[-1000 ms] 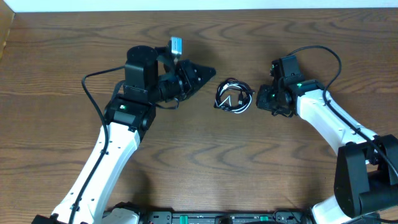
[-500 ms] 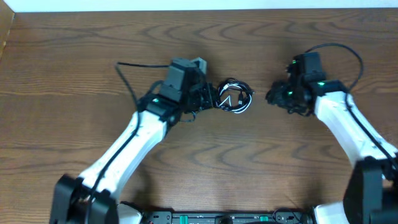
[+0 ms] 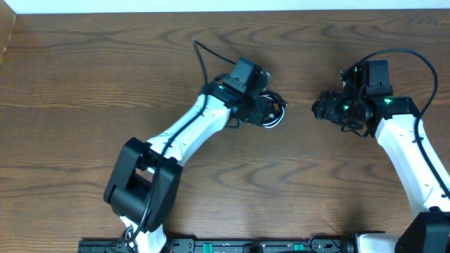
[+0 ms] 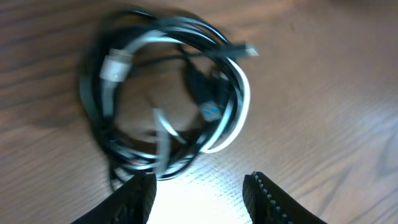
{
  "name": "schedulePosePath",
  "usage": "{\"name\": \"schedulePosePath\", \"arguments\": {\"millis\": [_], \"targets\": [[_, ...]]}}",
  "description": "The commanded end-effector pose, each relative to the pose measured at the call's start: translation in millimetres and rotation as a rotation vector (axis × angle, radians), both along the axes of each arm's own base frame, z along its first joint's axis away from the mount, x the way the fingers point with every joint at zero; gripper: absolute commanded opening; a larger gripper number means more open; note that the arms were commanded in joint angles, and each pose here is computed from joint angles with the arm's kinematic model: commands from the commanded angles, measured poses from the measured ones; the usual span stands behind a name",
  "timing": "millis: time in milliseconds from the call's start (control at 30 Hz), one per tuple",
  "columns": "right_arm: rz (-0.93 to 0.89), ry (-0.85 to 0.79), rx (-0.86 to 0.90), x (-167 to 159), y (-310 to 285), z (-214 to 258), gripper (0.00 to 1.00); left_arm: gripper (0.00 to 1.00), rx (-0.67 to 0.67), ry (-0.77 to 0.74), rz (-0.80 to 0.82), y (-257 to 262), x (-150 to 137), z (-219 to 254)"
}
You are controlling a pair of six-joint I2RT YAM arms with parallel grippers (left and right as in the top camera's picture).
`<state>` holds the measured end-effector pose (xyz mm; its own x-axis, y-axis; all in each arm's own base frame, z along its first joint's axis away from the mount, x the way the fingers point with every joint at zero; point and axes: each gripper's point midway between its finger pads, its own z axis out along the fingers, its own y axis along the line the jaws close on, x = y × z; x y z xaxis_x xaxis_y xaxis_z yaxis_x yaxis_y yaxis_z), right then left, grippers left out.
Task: Untangle cables
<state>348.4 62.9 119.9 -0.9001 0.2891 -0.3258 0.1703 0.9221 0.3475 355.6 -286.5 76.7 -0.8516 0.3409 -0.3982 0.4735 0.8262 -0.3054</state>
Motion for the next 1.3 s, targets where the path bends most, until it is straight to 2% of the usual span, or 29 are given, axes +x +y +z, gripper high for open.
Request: {"name": "schedulePosePath", "arguments": {"millis": [0, 100, 367, 400, 467, 500, 667, 767, 867, 967, 1267], "targets": [[0.026, -0.013, -0.004, -0.2, 0.6, 3.9, 0.67, 0.51, 0.099, -0.092, -0.097, 1.6, 8.1, -10.2], [0.033, -0.010, -0.008, -1.4, 0.6, 3.3, 0.67, 0.53, 0.174, -0.116, -0.063, 12.0, 18.8, -25.6], [0.048, -0.011, -0.016, -2.2, 0.4, 2.9, 0.68, 0.51, 0.198, -0.101, -0.100, 8.1, 20.6, -55.2], [0.049, -0.010, -0.016, -2.3, 0.5, 2.9, 0.68, 0.42, 0.199, -0.101, -0.100, 8.2, 20.6, -55.3], [0.049, -0.011, -0.016, -2.2, 0.5, 2.9, 0.68, 0.13, 0.196, -0.110, -0.097, 8.1, 21.8, -51.7], [0.048, -0.011, -0.015, -2.1, 0.6, 3.0, 0.68, 0.08, 0.203, -0.123, -0.087, 10.4, 24.6, -47.7], [0.060, -0.015, -0.015, -1.9, 4.6, 3.3, 0.68, 0.07, 0.138, -0.146, 0.015, 13.8, 27.8, 8.3], [0.087, -0.037, -0.004, 1.0, 15.2, 5.6, 0.67, 0.08, 0.037, -0.159, 0.065, 10.0, 20.1, 55.8], [0.181, -0.104, 0.136, 7.8, 50.0, 21.7, 0.68, 0.07, -0.109, -0.103, 0.188, 9.6, 1.8, 103.2], [0.232, -0.152, 0.227, 12.2, 69.5, 35.1, 0.67, 0.07, -0.193, -0.100, 0.232, 9.4, -6.8, 133.0], [0.329, -0.190, 0.334, 7.7, 105.7, 51.3, 0.69, 0.07, -0.307, -0.040, 0.371, 14.9, -6.9, 156.0]]}}
